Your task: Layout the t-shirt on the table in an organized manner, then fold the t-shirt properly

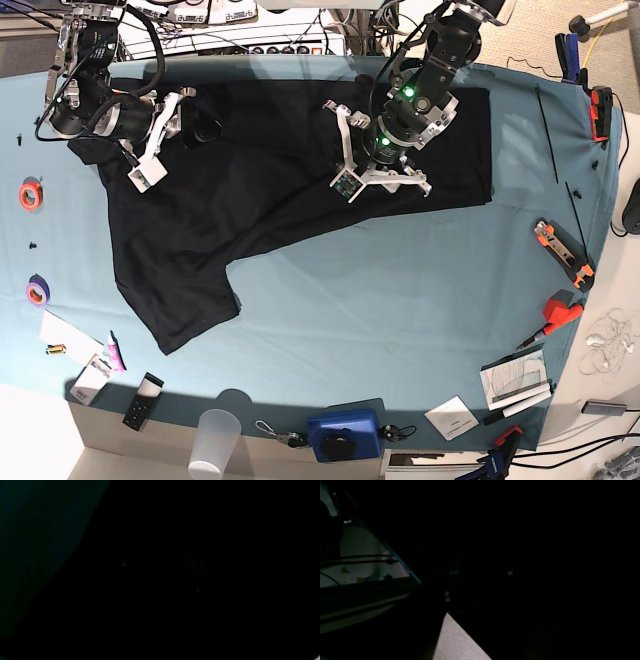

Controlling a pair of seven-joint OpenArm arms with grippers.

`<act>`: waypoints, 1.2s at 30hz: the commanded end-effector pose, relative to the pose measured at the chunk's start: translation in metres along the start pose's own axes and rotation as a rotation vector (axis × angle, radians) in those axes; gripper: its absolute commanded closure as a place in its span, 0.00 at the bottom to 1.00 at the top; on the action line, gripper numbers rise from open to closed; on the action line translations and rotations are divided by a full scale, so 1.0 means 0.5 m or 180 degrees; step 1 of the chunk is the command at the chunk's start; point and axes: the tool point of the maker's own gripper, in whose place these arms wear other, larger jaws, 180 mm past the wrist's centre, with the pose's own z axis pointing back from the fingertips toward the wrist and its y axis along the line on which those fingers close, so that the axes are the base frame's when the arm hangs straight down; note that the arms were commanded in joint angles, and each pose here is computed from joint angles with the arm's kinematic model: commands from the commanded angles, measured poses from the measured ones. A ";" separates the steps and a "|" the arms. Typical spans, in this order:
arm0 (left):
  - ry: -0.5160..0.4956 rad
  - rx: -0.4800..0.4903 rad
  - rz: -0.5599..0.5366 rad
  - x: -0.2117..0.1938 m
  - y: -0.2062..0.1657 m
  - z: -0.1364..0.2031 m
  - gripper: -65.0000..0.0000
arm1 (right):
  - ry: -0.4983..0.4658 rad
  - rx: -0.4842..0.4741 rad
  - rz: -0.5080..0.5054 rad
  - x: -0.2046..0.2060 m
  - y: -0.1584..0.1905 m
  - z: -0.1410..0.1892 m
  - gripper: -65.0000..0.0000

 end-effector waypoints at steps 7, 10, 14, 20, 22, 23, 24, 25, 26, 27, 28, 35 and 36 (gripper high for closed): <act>-0.0055 0.0137 -0.0204 0.016 0.017 0.003 1.00 | -0.0096 -0.0002 0.0070 0.020 0.000 0.011 0.69; -0.0064 0.0385 -0.0172 0.022 0.049 0.004 1.00 | -0.0094 -0.0004 0.0069 0.020 -0.001 0.011 0.69; -0.0153 0.0570 -0.0218 0.052 0.084 0.003 1.00 | -0.0052 -0.0058 0.0082 0.015 -0.007 0.011 0.69; -0.0365 0.0708 -0.0308 0.117 0.127 0.002 1.00 | 0.0000 -0.0119 0.0095 0.010 -0.014 0.011 0.69; -0.0451 0.0771 -0.0359 0.142 0.145 0.001 1.00 | 0.0000 -0.0119 0.0095 0.010 -0.014 0.011 0.69; -0.0475 0.0818 -0.0400 0.153 0.155 0.000 1.00 | -0.0001 -0.0118 0.0094 0.010 -0.014 0.011 0.69; -0.0488 0.0861 -0.0442 0.162 0.166 -0.003 1.00 | -0.0001 -0.0119 0.0095 0.010 -0.014 0.011 0.69; -0.0473 0.0908 -0.0487 0.167 0.179 -0.009 1.00 | -0.0001 -0.0118 0.0094 0.010 -0.014 0.011 0.69; -0.0437 0.0942 -0.0528 0.168 0.190 -0.018 1.00 | -0.0001 -0.0118 0.0094 0.010 -0.014 0.011 0.69; -0.0414 0.0969 -0.0568 0.169 0.202 -0.029 1.00 | 0.0002 -0.0118 0.0094 0.009 -0.014 0.011 0.69; -0.0406 0.0985 -0.0615 0.170 0.214 -0.040 1.00 | 0.0002 -0.0117 0.0093 0.009 -0.014 0.011 0.69; -0.0278 0.1134 -0.0812 0.185 0.311 -0.104 1.00 | 0.0000 -0.0117 0.0094 0.009 -0.014 0.011 0.69; -0.0277 0.1165 -0.0825 0.195 0.324 -0.106 1.00 | 0.0000 -0.0117 0.0094 0.009 -0.014 0.011 0.69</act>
